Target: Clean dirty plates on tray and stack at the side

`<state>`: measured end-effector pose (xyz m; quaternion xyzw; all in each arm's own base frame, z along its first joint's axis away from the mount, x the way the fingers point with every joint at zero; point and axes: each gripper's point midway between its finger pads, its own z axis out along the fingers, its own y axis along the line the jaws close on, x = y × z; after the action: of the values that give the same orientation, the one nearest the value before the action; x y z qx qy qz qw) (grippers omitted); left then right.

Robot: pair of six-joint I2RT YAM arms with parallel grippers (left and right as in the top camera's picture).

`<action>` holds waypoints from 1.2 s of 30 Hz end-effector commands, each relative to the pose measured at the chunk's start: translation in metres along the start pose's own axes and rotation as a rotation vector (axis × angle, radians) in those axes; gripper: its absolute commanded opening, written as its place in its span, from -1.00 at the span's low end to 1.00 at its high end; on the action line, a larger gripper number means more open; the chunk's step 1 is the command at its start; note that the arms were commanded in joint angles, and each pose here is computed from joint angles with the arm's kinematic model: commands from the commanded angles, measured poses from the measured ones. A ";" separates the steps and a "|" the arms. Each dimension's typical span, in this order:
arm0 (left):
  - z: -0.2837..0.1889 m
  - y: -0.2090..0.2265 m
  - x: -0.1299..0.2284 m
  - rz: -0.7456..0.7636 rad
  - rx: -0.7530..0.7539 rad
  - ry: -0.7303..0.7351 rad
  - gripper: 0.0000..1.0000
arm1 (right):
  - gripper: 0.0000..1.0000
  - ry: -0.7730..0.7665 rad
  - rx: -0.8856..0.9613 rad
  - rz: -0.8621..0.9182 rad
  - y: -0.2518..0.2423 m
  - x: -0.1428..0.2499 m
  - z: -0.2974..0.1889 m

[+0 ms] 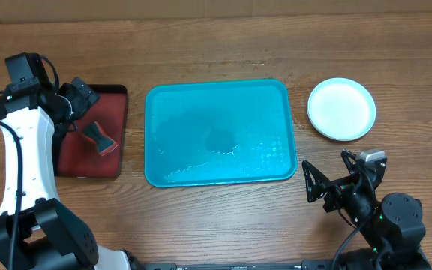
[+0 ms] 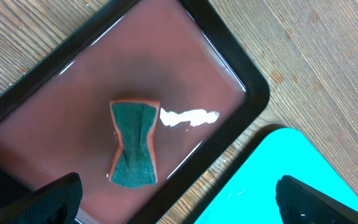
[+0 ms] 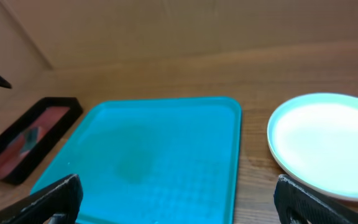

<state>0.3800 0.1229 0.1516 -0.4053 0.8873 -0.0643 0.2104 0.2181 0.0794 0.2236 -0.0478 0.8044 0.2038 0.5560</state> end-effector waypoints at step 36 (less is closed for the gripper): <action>0.001 -0.002 -0.001 -0.003 0.007 0.002 1.00 | 1.00 -0.413 0.063 -0.128 -0.047 0.011 0.013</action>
<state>0.3800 0.1229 0.1516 -0.4053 0.8873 -0.0643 0.2104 0.2394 0.0430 0.2031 -0.0350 0.6747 0.1486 0.7222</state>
